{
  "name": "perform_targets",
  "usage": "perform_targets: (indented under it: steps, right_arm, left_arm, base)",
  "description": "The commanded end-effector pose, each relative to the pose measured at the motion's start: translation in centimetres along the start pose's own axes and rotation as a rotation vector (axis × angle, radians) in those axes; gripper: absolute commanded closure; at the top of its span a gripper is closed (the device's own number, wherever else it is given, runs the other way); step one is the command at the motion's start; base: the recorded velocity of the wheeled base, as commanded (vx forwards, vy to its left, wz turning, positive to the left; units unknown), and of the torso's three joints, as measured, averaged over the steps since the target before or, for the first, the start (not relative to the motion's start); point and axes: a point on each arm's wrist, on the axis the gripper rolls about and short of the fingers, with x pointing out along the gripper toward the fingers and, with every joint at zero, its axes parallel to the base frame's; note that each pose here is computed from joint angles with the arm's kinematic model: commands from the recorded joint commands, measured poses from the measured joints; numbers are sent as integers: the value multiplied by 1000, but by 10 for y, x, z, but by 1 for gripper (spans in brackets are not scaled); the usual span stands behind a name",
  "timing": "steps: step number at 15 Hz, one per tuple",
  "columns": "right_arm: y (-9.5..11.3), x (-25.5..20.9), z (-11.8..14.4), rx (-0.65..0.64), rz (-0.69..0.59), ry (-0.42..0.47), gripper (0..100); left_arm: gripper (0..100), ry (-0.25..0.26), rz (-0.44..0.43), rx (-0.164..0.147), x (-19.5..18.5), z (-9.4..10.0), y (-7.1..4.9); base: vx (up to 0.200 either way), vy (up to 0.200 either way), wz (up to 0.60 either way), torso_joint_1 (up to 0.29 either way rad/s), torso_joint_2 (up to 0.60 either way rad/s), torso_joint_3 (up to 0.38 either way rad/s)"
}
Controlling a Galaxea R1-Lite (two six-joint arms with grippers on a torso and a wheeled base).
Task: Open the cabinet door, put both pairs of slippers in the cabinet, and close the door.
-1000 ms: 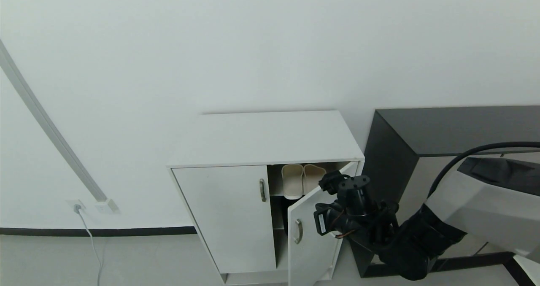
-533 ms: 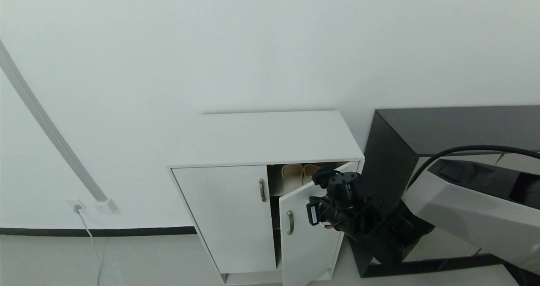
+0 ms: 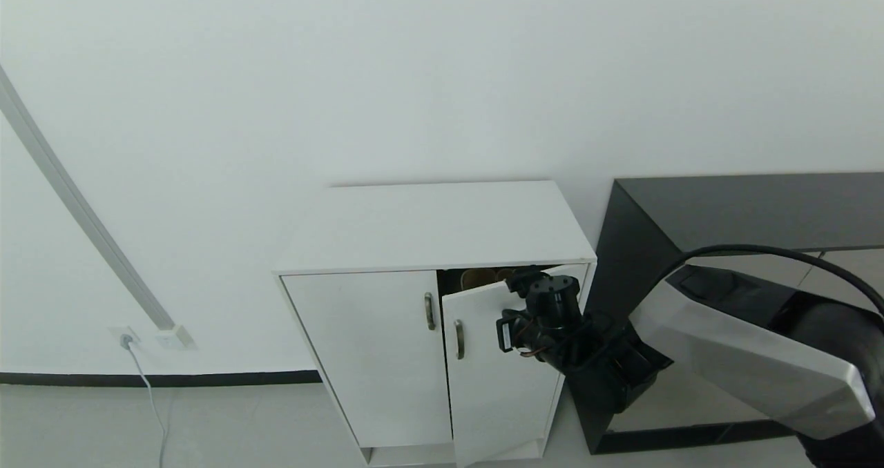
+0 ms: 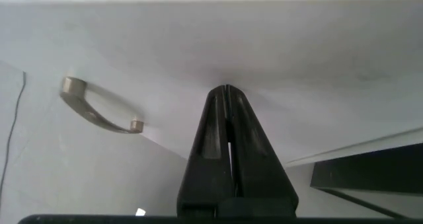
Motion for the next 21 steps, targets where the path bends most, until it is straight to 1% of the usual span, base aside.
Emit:
perform_targets:
  steps: [1, 5, 8, 21]
  right_arm:
    - [-2, 11, -10, 0, -7, 9, 100]
    - [-8, 19, -12, 7, -20, 4, 100]
    - [-11, 25, -7, 14, -28, -19, 100]
    - [-16, 36, -6, 19, -40, -41, 100]
  left_arm:
    - [100, -1, 0, 0, 0, 0, 0]
    - [100, -1, 0, 0, 0, 0, 0]
    - [100, 1, 0, -2, 0, 0, 0]
    - [100, -1, 0, -1, 0, 0, 0]
  base:
    - [0, 0, 0, 0, 0, 0]
    - [0, 0, 0, 0, 0, 0]
    - [0, 0, 0, 0, 0, 0]
    - [0, 0, 0, 0, 0, 0]
